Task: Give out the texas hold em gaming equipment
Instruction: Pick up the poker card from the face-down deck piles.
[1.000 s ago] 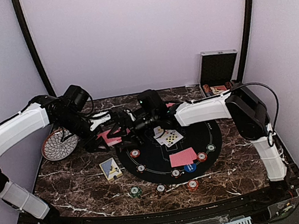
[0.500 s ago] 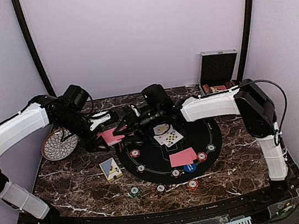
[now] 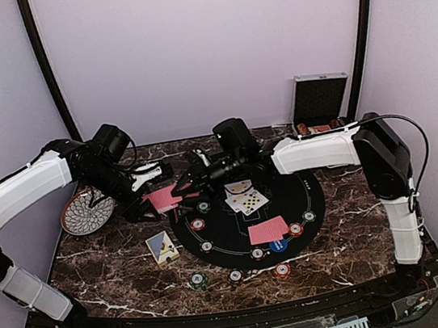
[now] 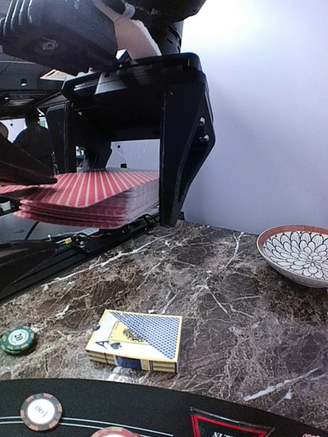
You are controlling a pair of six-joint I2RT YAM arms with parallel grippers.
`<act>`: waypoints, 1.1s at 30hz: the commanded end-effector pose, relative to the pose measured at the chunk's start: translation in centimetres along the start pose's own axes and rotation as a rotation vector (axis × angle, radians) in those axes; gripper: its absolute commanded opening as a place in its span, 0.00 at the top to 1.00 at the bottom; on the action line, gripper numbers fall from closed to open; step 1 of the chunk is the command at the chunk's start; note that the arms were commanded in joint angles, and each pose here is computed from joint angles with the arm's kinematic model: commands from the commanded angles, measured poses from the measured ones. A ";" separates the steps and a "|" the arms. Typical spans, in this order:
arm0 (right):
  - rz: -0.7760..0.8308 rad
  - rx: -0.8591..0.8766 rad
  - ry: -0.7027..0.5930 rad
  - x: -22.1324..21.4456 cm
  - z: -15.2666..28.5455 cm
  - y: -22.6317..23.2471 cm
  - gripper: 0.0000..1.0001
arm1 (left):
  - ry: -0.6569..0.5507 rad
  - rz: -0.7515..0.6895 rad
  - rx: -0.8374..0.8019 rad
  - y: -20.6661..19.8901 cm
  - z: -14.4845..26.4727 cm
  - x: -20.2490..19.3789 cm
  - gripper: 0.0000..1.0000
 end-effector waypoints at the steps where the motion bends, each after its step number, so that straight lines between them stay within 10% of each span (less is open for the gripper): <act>1: 0.049 0.047 -0.012 0.0 1.5 2.9 0.77 | -0.054 -0.021 0.028 0.3 1.3 1.2 1.00; 33: -0.016 0.026 -0.116 0.9 8.8 0.3 1.00 | -0.041 -0.024 0.037 0.4 1.4 0.9 1.00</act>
Point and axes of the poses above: each gripper's point midway between its finger pads, its own z axis back along the fingers, its own y axis along the line the jaws close on, x = y × z, the point moved 1 cm from there along z, back along the fingers
